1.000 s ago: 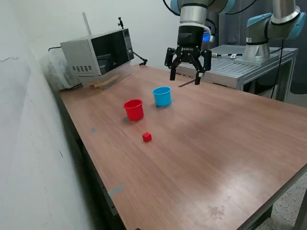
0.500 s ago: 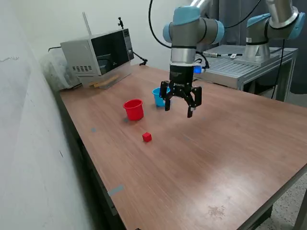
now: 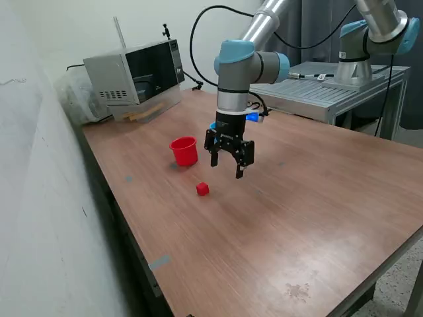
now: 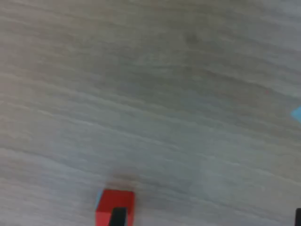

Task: Place red objects in the red bin, and blue objects in the blue bin.

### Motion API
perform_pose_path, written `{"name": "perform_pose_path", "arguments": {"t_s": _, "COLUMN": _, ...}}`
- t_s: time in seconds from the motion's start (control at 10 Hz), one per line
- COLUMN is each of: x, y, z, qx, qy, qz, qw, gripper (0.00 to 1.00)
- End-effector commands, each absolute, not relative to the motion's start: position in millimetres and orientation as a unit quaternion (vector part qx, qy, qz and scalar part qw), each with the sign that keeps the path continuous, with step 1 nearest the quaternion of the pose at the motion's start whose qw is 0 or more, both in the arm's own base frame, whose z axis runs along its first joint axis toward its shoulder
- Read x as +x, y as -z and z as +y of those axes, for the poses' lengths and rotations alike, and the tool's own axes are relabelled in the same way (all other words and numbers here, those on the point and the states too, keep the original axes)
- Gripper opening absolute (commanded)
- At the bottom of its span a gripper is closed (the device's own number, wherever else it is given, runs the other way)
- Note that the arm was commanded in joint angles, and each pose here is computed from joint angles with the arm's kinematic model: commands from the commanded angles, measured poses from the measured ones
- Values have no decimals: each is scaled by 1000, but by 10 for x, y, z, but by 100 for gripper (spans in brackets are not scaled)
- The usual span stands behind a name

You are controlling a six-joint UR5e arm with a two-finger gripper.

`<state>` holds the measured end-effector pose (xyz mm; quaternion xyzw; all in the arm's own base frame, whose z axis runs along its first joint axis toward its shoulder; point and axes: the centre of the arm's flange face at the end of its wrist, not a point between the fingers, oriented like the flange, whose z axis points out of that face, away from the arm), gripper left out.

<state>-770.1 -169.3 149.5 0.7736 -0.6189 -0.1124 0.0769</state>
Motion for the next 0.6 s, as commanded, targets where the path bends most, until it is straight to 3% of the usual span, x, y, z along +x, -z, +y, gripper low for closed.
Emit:
{"name": "perform_pose_path", "arguments": {"t_s": 0.0, "x": -7806, "y": -1428, "z": -1585, "qx": 766, "qy": 122, "qz": -626, "qw": 83, "gripper": 100}}
{"name": "perform_pose_path", "arguments": {"t_s": 0.5, "x": -7988, "y": -1217, "z": -1575, "qx": 763, "qy": 132, "qz": -625, "qw": 96, "gripper": 100}}
